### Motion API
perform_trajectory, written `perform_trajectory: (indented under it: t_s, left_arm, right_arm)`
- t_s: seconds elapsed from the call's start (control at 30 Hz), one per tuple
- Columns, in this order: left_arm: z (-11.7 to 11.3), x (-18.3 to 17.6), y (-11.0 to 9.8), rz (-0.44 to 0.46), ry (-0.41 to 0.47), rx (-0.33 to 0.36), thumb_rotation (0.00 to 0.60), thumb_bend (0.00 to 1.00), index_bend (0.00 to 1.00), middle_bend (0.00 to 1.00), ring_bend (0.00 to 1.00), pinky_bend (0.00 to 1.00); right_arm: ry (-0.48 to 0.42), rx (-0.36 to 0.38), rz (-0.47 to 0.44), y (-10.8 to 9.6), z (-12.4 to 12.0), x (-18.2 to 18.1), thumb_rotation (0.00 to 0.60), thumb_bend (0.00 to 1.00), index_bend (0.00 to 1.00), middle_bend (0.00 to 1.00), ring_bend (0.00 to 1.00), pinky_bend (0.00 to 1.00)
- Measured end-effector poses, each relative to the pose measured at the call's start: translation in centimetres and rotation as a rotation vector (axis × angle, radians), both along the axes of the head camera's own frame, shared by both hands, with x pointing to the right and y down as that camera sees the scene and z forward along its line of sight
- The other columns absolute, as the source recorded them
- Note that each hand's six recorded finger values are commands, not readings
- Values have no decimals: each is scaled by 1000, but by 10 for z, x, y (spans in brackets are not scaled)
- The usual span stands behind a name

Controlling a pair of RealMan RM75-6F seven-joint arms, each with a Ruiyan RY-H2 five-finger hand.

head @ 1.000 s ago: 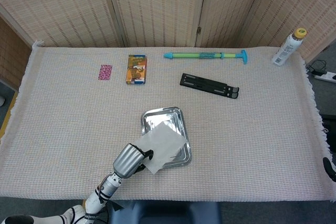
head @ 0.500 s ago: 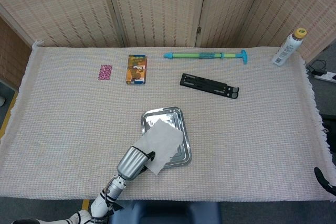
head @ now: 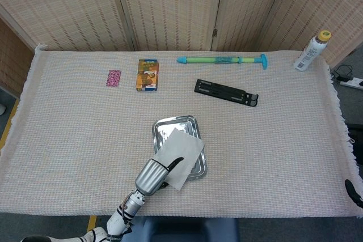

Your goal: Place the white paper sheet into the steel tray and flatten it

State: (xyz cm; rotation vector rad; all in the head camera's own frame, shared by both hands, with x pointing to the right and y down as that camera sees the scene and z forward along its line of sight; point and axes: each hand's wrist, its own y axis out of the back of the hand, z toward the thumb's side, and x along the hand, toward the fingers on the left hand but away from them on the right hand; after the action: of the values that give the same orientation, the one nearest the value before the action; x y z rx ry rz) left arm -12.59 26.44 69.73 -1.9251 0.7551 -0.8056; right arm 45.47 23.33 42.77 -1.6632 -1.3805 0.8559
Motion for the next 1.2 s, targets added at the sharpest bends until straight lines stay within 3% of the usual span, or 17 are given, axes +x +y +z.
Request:
perform_trajectory:
  t_s: [0.37, 0.67, 0.9, 1.2]
  left_arm:
    - [-15, 12, 10, 41, 4, 4, 600, 230, 207, 1000, 1000, 1000]
    - [-7, 21, 21, 80, -44, -49, 600, 226, 201, 1000, 1000, 1000]
    - [-4, 24, 2, 49, -23, -49, 600, 183, 164, 1000, 1000, 1000]
    - [-4, 19, 6, 56, -63, -163, 600, 153, 127, 1000, 1000, 1000]
  right_arm:
    - [-6, 1, -1, 2, 1, -4, 600, 403, 0, 0, 0, 0]
    - [-22, -1, -8, 4, -1, -5, 600, 403, 0, 0, 0, 0]
    - [-25, 10, 25, 0, -2, 2, 600, 403, 0, 0, 0, 0]
    - [-17, 2, 18, 1, 2, -2, 600, 402, 0, 0, 0, 0]
